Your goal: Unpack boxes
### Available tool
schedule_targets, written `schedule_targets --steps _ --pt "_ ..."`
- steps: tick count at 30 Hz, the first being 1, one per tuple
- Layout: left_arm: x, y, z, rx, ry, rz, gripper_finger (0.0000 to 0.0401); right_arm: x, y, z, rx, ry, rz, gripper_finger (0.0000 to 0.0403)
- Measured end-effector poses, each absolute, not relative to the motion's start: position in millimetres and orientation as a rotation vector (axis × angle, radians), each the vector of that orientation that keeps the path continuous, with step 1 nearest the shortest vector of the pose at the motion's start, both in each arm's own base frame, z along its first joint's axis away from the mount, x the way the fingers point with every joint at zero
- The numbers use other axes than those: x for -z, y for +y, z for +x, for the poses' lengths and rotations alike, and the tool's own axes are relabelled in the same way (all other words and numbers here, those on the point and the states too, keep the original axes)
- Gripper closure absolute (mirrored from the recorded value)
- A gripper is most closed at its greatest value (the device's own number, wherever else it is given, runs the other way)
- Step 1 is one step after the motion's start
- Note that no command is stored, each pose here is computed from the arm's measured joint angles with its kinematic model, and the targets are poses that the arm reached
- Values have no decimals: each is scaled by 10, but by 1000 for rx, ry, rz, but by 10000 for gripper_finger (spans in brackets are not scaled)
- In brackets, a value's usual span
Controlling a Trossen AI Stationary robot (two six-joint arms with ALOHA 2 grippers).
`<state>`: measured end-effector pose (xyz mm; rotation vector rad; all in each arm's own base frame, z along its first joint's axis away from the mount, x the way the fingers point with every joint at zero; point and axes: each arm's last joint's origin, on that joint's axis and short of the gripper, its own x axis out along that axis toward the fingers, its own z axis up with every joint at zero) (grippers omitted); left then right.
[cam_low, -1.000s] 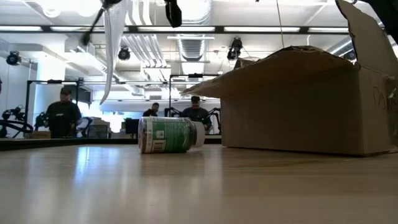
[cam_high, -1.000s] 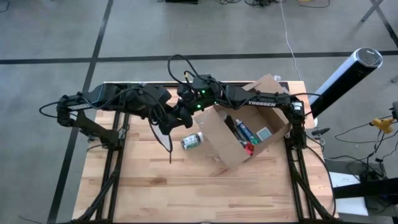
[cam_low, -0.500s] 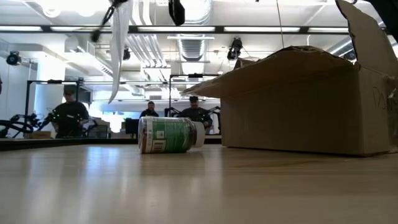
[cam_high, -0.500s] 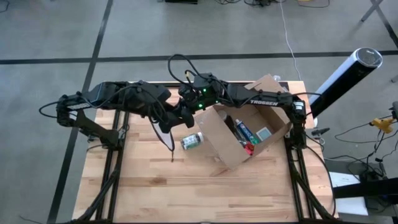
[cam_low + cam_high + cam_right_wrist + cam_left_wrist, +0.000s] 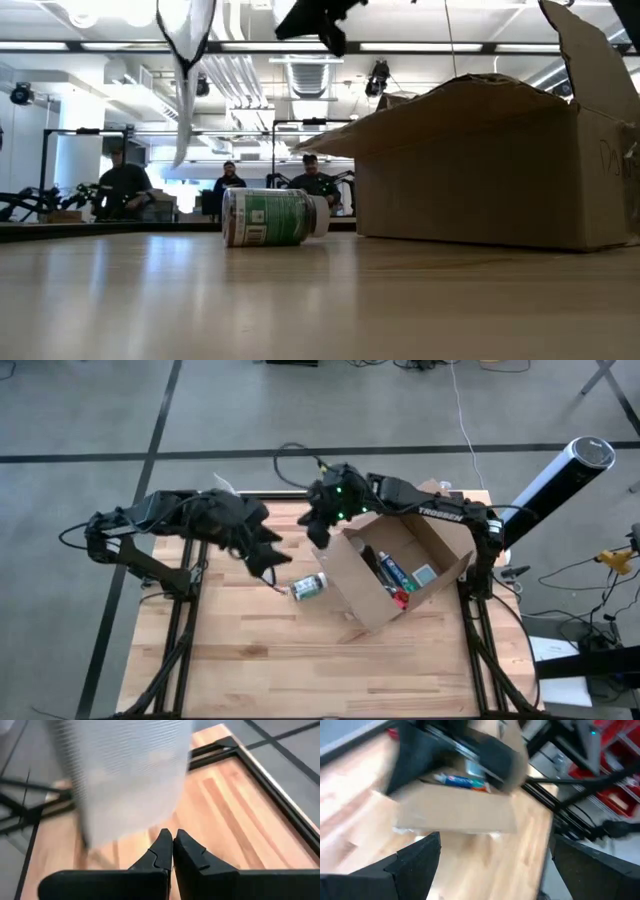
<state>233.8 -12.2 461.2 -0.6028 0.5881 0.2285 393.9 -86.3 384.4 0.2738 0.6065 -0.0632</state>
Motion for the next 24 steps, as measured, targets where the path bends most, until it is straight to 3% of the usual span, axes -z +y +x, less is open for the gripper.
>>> schedule_targets --steps 6,15,24 --pt "-4643 -117 2276 -221 575 -580 46 -3855 -837 3798 88 617 265 402" --pt "-4629 -101 2279 -253 575 -534 46 -4251 -660 3121 113 302 314 402" --pt "-4609 -61 2289 -268 583 -515 46 -3657 -239 2818 42 224 479 403"
